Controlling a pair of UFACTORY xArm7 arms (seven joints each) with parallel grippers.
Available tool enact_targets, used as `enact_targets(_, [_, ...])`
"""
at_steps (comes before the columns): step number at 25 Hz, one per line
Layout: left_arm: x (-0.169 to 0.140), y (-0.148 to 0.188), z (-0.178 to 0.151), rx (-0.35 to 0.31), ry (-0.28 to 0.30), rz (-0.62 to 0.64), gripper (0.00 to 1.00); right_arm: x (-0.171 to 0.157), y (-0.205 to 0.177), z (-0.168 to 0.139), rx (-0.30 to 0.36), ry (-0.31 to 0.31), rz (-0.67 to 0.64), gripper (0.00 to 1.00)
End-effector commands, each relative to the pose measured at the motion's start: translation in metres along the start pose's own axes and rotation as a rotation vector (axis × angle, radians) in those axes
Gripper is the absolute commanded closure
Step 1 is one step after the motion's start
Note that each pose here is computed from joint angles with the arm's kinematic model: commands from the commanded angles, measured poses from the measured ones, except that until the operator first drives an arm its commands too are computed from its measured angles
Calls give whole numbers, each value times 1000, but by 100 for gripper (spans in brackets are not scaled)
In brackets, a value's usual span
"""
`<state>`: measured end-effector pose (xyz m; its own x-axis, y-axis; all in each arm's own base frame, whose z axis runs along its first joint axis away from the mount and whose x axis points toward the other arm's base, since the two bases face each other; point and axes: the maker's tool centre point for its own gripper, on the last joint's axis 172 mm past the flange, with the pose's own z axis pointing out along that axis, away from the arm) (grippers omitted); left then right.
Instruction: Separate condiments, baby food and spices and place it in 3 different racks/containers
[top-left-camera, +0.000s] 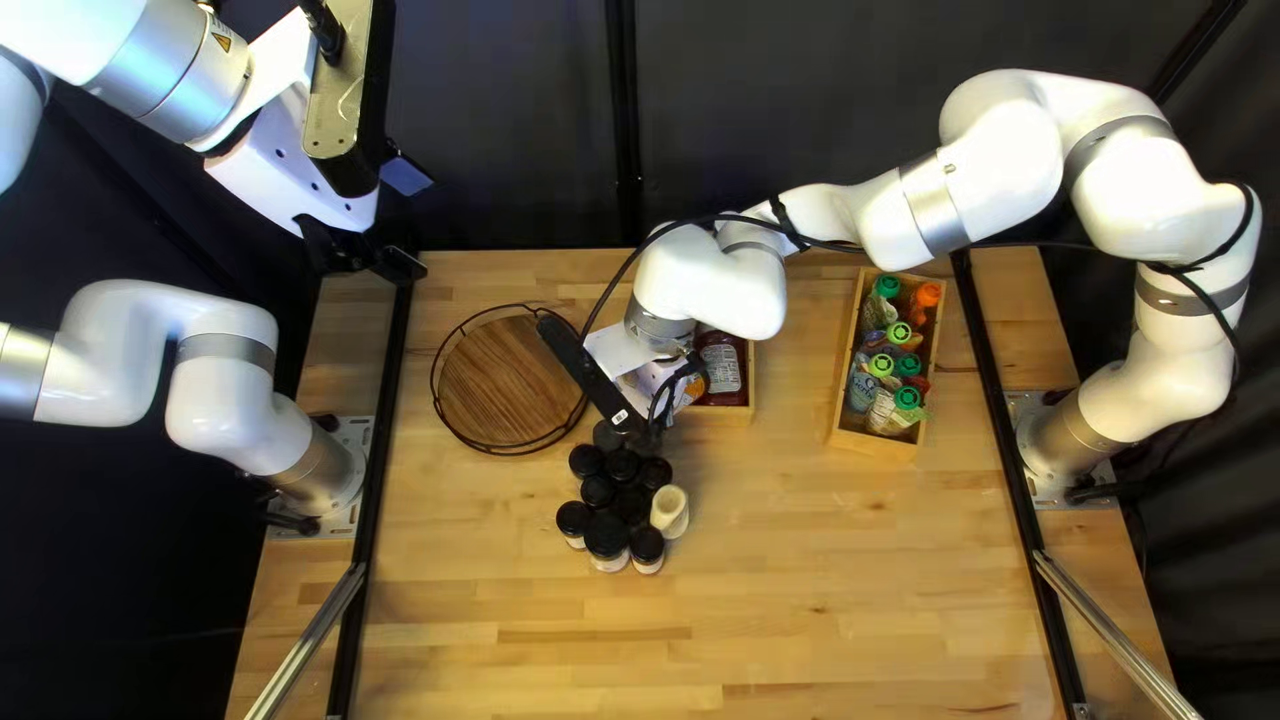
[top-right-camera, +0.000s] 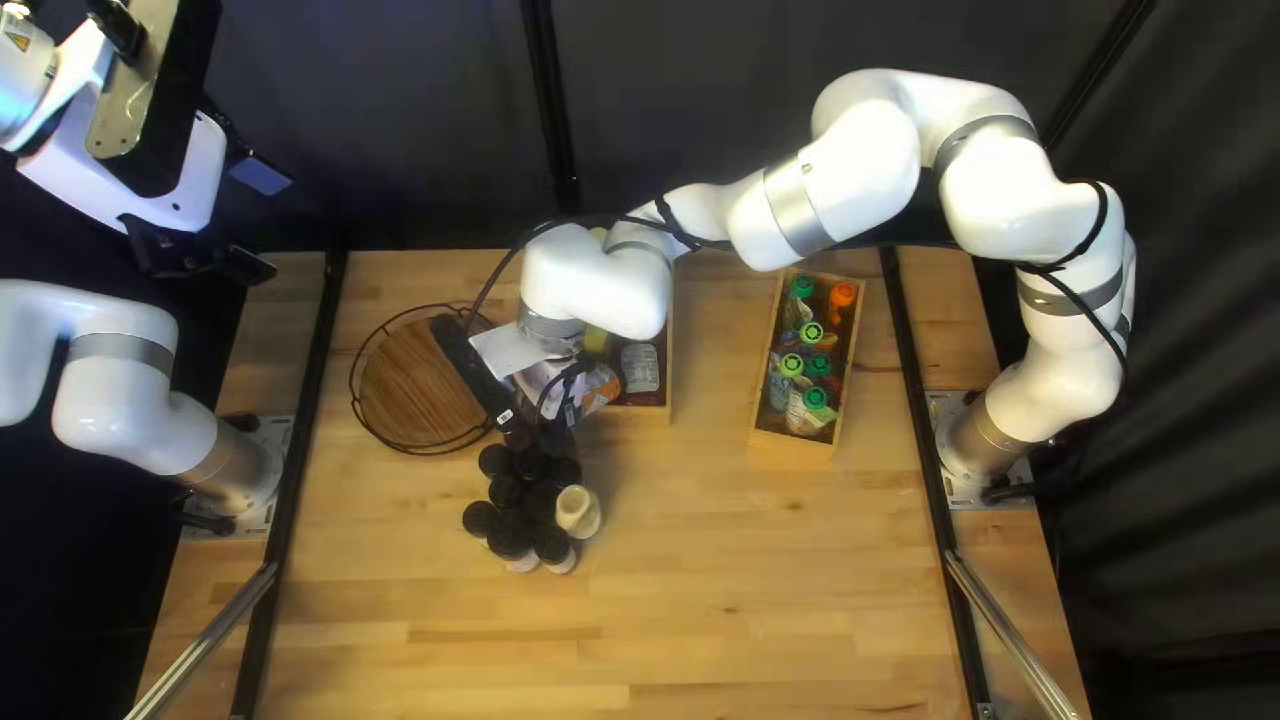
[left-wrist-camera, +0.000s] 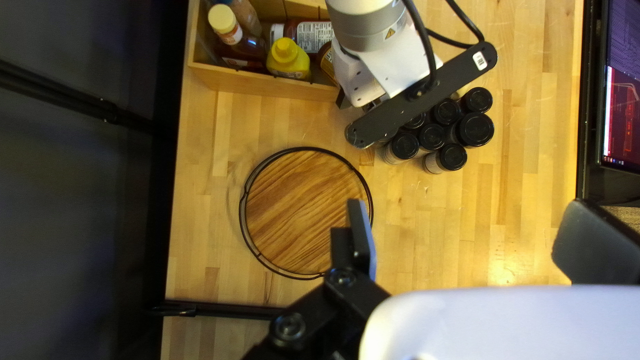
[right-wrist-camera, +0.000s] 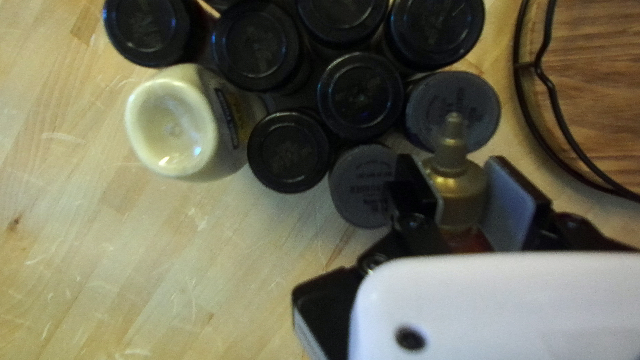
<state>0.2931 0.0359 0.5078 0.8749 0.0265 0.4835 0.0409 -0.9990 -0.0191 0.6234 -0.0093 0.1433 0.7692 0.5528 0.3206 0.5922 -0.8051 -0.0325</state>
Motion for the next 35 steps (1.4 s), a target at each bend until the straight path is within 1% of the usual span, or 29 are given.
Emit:
enact_targets(1, [0,0,0,0,0,0,0,-1,-4,-23,1,27,-10,99])
enact_targets(6, [0,0,0,0,0,0,0,4,-3,-44,19,74,-30,100])
enact_targets(9, [0,0,0,0,0,0,0,4,0,-49,28,96,-38,100])
enact_targets(21, [0,0,0,0,0,0,0,-23,5,-39,34,139,-10,100])
enact_targets(27, [0,0,0,0,0,0,0,-20,8,-41,35,147,-1,100])
enact_targets(28, [0,0,0,0,0,0,0,-20,9,-42,35,148,2,92])
enact_targets(29, [0,0,0,0,0,0,0,-20,9,-42,33,148,5,81])
enact_targets(30, [0,0,0,0,0,0,0,-21,9,-43,33,148,7,52])
enact_targets(31, [0,0,0,0,0,0,0,-21,9,-43,31,149,10,17])
enact_targets(32, [0,0,0,0,0,0,0,-21,9,-45,29,149,13,11])
enact_targets(35, [0,0,0,0,0,0,0,-22,8,-46,22,149,18,11])
